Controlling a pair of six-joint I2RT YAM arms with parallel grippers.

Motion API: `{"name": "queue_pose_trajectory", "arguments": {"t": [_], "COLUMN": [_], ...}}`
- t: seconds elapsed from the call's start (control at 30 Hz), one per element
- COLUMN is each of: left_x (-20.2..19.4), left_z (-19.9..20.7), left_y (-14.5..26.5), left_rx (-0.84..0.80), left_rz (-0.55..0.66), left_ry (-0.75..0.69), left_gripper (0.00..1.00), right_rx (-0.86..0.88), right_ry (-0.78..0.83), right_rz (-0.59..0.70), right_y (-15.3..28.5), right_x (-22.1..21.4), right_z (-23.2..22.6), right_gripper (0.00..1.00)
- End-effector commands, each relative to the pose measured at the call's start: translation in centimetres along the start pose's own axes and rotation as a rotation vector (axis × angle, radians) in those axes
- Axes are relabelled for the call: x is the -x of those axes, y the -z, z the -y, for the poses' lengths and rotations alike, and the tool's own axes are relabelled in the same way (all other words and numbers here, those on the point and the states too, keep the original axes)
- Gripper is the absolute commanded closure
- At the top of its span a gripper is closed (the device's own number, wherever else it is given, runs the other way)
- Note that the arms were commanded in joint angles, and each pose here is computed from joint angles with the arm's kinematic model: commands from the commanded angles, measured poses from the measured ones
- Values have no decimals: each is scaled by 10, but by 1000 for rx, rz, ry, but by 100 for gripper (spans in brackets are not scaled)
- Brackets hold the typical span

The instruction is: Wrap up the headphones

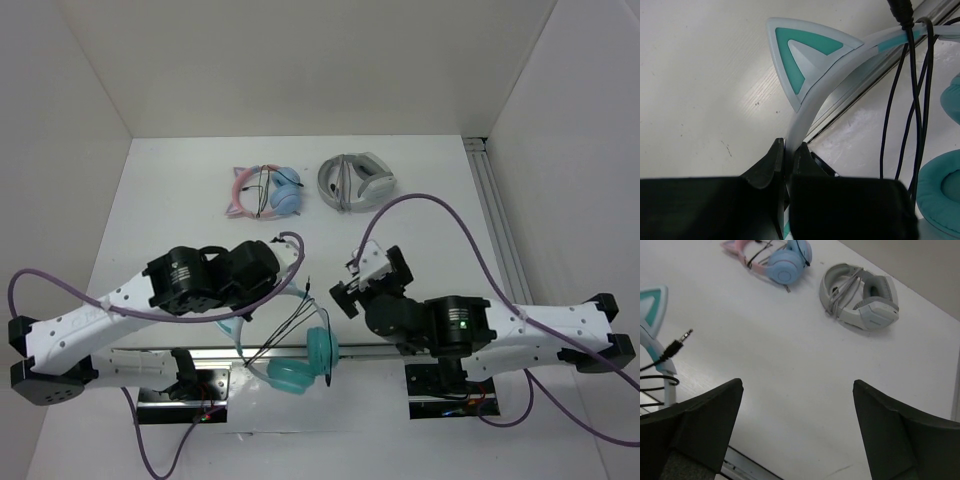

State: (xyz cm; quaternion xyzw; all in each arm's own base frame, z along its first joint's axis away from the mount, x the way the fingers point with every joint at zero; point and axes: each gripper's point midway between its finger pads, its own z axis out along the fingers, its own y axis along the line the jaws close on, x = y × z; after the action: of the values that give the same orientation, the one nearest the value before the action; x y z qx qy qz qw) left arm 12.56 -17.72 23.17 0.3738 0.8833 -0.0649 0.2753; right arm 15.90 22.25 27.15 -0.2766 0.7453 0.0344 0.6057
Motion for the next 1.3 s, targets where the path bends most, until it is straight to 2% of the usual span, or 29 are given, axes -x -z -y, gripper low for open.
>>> {"name": "queue_pose_trajectory", "arguments": {"t": [0.0, 0.17, 0.3, 0.33, 0.5, 0.77, 1.0, 1.27], "left_x": [19, 25, 42, 46, 51, 45, -3, -96], "left_z": [-3, -20, -45, -64, -119, -175, -241, -286], "left_y": [2, -13, -26, -30, -53, -66, -56, -49], "left_rx": [28, 49, 77, 124, 198, 302, 480, 736], "left_rz": [50, 53, 110, 137, 187, 231, 197, 162], "left_ry": [70, 146, 276, 357, 580, 797, 1029, 1440], "left_gripper": [100, 100, 100, 100, 100, 100, 100, 100], "right_rx": [-42, -5, 3, 33, 92, 136, 167, 196], "right_ry": [-175, -257, -283, -307, -333, -324, -315, -293], "right_rz": [81, 90, 76, 86, 93, 81, 70, 66], "right_y": [9, 15, 14, 14, 13, 9, 8, 2], "right_x": [23, 35, 38, 43, 45, 28, 22, 15], "right_z": [22, 21, 15, 9, -5, -19, -27, -43], "right_gripper": [0, 0, 0, 0, 0, 0, 0, 0]}}
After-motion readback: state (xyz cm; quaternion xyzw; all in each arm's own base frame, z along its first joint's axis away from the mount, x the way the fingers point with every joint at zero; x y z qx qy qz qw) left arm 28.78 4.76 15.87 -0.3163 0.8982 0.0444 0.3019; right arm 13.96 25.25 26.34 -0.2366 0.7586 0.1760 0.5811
